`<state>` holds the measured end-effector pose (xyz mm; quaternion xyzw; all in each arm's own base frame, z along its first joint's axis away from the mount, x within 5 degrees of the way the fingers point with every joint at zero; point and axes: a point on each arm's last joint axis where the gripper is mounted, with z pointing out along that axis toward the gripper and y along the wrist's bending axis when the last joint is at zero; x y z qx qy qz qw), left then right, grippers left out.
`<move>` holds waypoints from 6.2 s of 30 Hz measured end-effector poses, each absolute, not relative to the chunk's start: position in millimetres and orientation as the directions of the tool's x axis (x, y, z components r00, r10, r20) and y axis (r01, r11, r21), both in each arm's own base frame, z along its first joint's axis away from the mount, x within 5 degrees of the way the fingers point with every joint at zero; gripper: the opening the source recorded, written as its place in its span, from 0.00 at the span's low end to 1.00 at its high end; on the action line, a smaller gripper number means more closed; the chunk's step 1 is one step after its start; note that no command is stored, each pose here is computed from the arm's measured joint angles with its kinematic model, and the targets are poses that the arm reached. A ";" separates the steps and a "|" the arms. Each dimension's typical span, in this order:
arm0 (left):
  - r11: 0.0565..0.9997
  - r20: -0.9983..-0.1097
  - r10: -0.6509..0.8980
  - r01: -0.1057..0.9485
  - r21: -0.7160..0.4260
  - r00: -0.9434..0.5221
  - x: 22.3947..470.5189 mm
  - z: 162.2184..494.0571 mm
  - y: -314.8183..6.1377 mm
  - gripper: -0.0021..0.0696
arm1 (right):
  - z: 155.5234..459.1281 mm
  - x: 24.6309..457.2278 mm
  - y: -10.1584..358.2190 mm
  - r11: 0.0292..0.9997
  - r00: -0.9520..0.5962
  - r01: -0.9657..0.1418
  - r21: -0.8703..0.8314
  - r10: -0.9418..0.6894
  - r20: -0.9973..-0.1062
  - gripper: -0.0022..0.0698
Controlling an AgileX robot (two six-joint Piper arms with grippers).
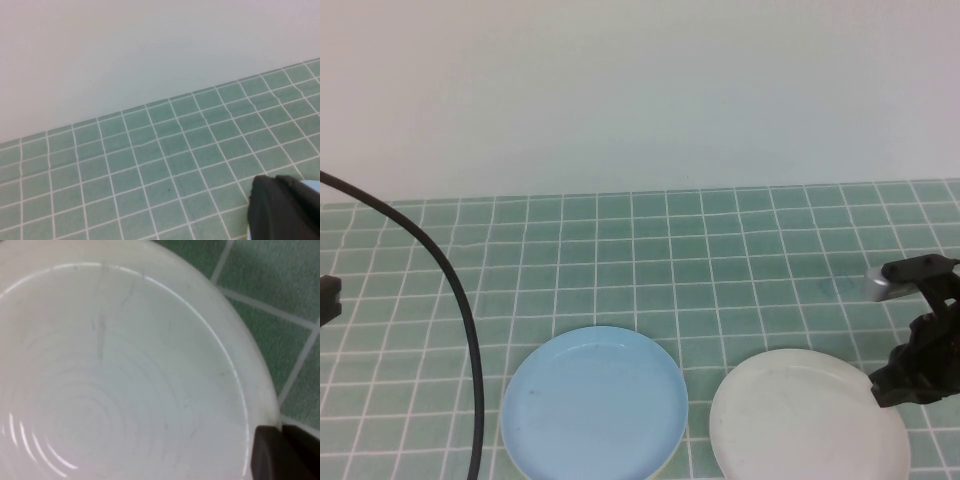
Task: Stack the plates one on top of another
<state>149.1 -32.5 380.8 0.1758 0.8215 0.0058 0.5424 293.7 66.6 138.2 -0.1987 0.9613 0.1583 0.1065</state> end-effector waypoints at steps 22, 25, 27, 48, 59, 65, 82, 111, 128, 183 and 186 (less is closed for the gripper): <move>0.939 -0.891 0.290 0.284 0.194 -0.351 149.0 380.8 -32.8 0.03 | 206.7 353.1 66.0 0.853 -0.808 -0.513 0.095 -0.443 -0.389 0.04; 0.941 -0.894 0.277 0.288 0.178 -0.353 148.8 380.8 -33.6 0.03 | 232.2 363.8 67.0 0.842 -0.788 -0.534 0.075 -0.464 -0.405 0.04; 0.942 -0.895 0.273 0.289 0.173 -0.354 148.7 380.8 -33.9 0.03 | 250.9 370.4 68.8 0.835 -0.773 -0.545 0.071 -0.468 -0.429 0.04; 0.945 -0.889 0.242 0.301 0.126 -0.389 158.5 361.6 -38.6 0.03 | 199.7 351.6 264.5 0.553 -0.568 -0.814 0.177 -0.694 -0.442 0.04; 0.946 -0.891 0.234 0.302 0.117 -0.390 158.5 361.0 -39.0 0.03 | 187.2 365.2 280.1 0.548 -0.589 -0.804 0.231 -0.680 -0.436 0.04; 0.947 -0.892 0.231 0.302 0.113 -0.389 158.6 361.1 -39.2 0.03 | 171.9 365.0 280.5 0.542 -0.598 -0.801 0.253 -0.704 -0.384 0.05; 0.952 -0.929 0.192 0.291 0.098 -0.316 154.1 360.9 -38.7 0.03 | 211.2 364.0 268.0 0.567 -0.587 -0.808 0.161 -0.747 -0.311 0.40; 0.950 -0.974 0.158 0.293 0.105 -0.162 34.3 368.3 -12.2 0.03 | 375.3 294.4 219.0 0.576 -0.526 -0.815 0.060 -0.692 -0.495 0.03; 0.999 -0.994 -0.012 -0.034 -0.008 -0.108 52.5 296.7 12.0 0.03 | 380.3 292.2 216.0 0.565 -0.501 -0.825 0.031 -0.703 -0.505 0.03; 0.987 -0.956 -0.125 -0.129 -0.093 -0.266 52.1 179.2 4.9 0.03 | 167.4 55.4 6.9 0.964 -0.339 -0.154 -0.218 -0.258 -0.905 0.03; 0.987 -0.956 -0.125 -0.129 -0.093 -0.266 52.1 179.2 4.9 0.03 | 166.3 54.9 7.0 0.971 -0.355 -0.148 -0.189 -0.231 -0.906 0.03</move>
